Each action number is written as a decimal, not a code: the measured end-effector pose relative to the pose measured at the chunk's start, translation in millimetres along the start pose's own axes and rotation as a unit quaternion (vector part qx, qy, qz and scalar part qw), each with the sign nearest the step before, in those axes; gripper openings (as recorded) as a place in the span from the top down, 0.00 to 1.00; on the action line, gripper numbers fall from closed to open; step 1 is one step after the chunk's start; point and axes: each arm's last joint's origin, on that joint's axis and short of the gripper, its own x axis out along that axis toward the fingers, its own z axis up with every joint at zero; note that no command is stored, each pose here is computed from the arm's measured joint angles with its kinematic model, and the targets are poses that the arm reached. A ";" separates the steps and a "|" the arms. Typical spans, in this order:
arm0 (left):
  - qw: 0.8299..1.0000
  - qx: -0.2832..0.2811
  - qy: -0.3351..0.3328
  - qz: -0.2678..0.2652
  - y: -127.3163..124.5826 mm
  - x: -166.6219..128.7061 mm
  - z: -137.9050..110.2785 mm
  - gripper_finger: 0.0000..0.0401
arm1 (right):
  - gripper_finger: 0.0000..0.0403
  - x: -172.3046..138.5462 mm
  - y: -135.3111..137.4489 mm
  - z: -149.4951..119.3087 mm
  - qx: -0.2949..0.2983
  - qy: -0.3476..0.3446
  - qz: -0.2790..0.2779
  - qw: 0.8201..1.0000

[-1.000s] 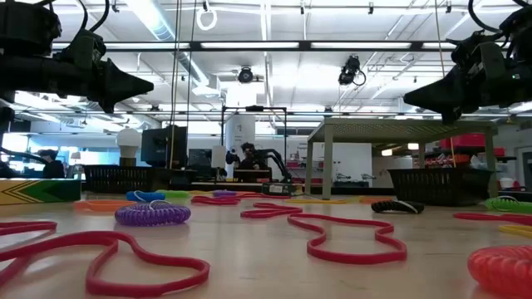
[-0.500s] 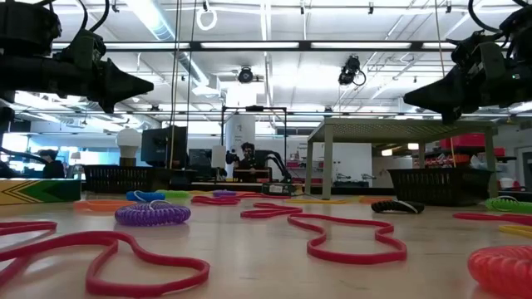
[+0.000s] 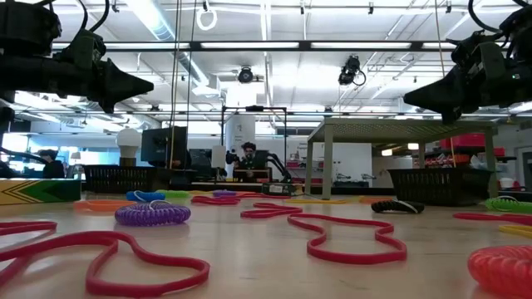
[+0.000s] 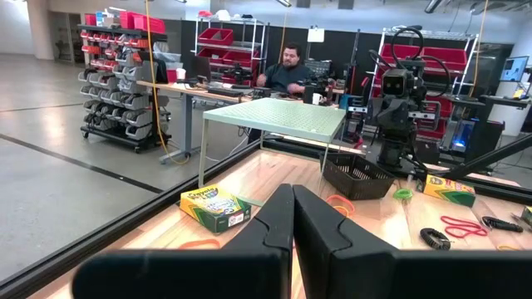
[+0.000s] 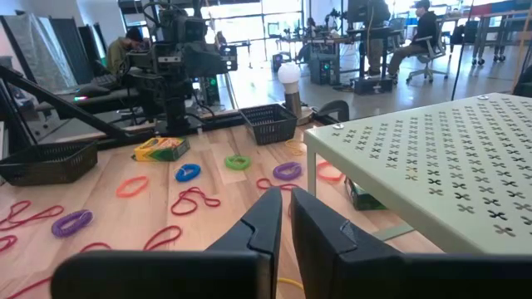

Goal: Pick & Place Office Desk Supplies

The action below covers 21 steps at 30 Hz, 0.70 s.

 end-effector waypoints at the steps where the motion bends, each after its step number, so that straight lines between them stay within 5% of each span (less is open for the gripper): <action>1: 1.000 0.000 0.000 0.000 0.0 0.0 0.0 0.98 | 0.90 0.0 0.0 -0.1 0.000 0.000 0.000 1.000; 21: 1.000 0.000 0.000 0.000 0.0 0.0 -0.1 0.98 | 0.90 0.0 0.2 2.0 0.001 -0.010 0.001 1.000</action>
